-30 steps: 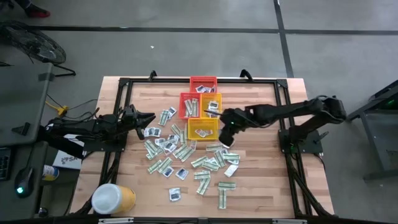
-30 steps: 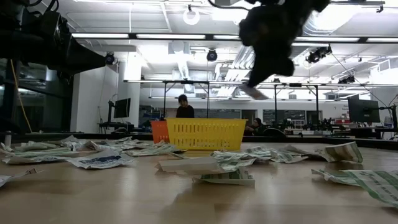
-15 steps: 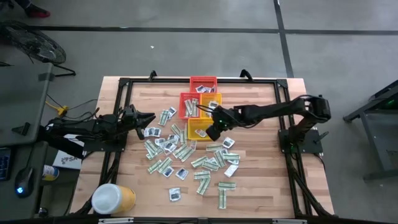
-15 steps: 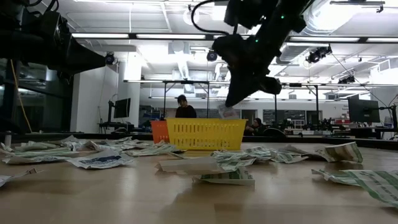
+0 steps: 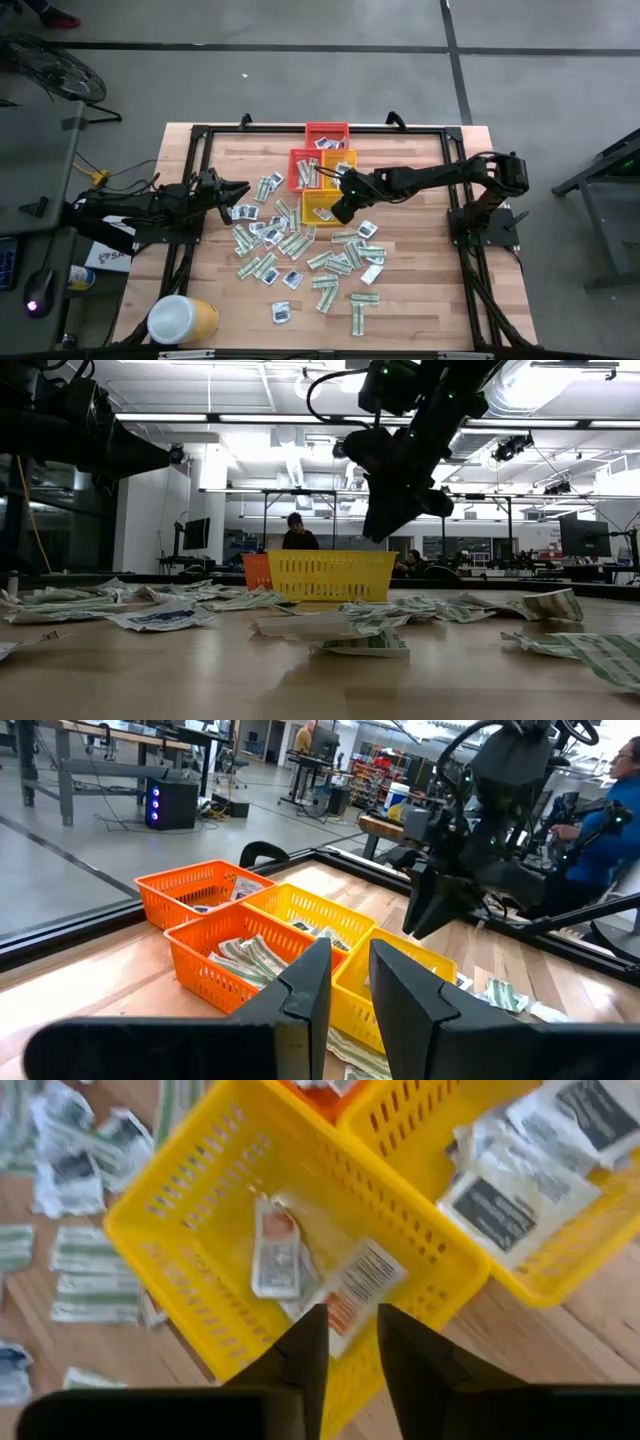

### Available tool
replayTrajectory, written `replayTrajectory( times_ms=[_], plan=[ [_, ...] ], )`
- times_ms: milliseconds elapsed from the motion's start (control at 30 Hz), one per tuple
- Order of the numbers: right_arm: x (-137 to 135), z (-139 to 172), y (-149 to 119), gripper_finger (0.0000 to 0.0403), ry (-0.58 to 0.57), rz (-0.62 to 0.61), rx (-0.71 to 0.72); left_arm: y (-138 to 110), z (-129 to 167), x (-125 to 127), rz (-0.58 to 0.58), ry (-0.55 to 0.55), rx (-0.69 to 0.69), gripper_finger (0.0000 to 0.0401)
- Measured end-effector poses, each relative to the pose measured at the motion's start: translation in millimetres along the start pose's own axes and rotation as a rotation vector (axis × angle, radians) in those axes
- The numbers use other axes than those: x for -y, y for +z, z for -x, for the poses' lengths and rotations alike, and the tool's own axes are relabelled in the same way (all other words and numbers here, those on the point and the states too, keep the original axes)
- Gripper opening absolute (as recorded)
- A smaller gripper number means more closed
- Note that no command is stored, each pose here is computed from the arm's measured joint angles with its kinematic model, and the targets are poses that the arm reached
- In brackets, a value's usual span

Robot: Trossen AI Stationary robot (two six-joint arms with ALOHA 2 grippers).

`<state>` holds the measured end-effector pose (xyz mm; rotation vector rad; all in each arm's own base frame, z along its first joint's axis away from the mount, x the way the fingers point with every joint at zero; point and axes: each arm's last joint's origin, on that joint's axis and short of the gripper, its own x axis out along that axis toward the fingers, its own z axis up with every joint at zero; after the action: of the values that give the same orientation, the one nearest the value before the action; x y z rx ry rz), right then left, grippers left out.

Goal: Pick & Place First Aid Supplies
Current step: Put the ointment pack into the bottom yellow bin, then put the towelette pack into the top yellow bin

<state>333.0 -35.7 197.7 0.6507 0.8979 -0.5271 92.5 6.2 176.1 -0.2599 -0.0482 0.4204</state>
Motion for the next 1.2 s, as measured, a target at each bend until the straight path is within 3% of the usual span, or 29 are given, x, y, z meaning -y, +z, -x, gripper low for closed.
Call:
replayTrajectory(
  times_ms=[233,533,700,933,1200],
  plan=[
    [2,11,-7,0.0119,0.032,0.164,-0.098,0,0,0,0.000,0.000,0.000,0.0073],
    [3,36,-36,0.0118,0.031,0.832,-0.303,0,0,0,0.000,-0.001,0.000,0.0073],
    [5,28,-49,0.0119,0.055,1.072,-0.304,0,0,0,0.000,-0.001,0.000,0.0073],
    [5,14,-72,0.0119,0.117,1.297,-0.265,0,0,0,0.000,-0.001,0.000,0.0073],
    [10,3,-89,0.0119,0.149,1.379,-0.210,0,0,0,0.000,0.000,0.000,0.0073]
  ],
)
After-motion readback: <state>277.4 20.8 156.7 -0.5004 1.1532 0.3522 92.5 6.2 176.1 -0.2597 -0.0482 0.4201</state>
